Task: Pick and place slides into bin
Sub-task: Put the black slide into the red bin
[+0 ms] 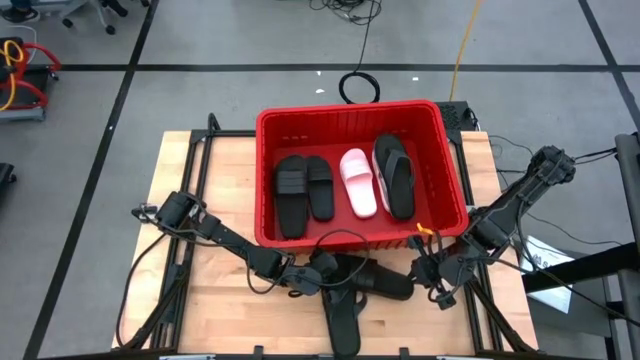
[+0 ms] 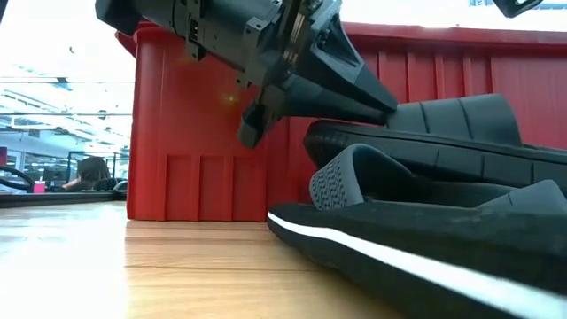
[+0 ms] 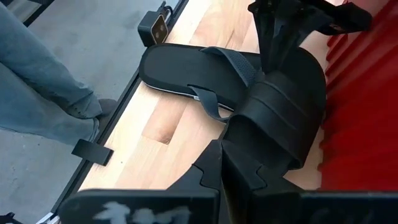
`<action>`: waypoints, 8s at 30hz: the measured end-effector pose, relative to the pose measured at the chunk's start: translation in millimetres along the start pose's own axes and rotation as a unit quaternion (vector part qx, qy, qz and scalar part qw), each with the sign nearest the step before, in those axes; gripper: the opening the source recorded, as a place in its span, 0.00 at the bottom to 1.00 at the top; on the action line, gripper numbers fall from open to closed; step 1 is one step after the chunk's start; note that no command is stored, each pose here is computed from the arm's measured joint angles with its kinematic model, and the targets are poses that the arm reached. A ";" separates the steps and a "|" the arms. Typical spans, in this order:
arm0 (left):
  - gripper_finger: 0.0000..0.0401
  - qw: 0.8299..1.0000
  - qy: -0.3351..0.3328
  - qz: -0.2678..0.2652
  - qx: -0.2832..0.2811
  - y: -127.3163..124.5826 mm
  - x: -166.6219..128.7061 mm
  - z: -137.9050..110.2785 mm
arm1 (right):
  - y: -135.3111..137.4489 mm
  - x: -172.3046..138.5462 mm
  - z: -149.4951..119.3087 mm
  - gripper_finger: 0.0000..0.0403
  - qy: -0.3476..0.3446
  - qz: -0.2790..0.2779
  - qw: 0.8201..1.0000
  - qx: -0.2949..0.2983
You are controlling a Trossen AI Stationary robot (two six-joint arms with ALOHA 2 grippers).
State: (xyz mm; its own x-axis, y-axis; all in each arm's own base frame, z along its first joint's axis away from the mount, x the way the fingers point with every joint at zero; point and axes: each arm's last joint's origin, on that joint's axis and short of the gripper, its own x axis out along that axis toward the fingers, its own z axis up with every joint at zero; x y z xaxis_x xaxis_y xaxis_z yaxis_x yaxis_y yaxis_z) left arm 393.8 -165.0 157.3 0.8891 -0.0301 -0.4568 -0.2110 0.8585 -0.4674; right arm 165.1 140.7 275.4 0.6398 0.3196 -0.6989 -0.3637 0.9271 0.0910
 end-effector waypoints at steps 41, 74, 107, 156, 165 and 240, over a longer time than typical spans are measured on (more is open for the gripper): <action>0.34 1.000 -0.004 -0.019 -0.018 -1.3 0.4 3.7 | -13.5 56.6 -68.9 0.00 -0.045 0.014 0.999 -0.005; 0.33 1.000 -0.002 -0.015 -0.017 -0.2 0.5 3.5 | -11.9 70.3 -134.3 0.00 0.038 0.131 0.991 0.000; 0.33 0.999 -0.004 -0.003 0.042 8.8 4.0 9.9 | -17.1 71.7 -139.1 0.00 0.064 0.112 0.990 0.052; 0.00 0.999 0.013 -0.036 0.028 12.3 6.8 15.7 | -26.8 72.5 -131.2 0.00 0.016 0.023 0.997 0.073; 0.00 0.997 0.018 -0.075 0.022 -5.2 5.6 24.5 | -17.3 60.2 -110.4 0.00 -0.029 0.057 0.992 0.105; 0.00 0.913 0.157 0.082 0.367 40.7 -225.0 309.6 | -45.1 -105.8 5.0 0.00 -0.414 -0.459 0.768 -0.165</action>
State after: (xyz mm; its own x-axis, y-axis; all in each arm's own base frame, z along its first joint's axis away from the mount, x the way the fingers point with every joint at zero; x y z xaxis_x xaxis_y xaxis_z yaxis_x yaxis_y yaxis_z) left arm 310.9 35.3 475.3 0.6853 0.0827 -0.7236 0.1012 0.9731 0.2071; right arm 117.2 66.1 348.7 0.8909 -0.2977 0.3430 0.4342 0.7799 -0.4507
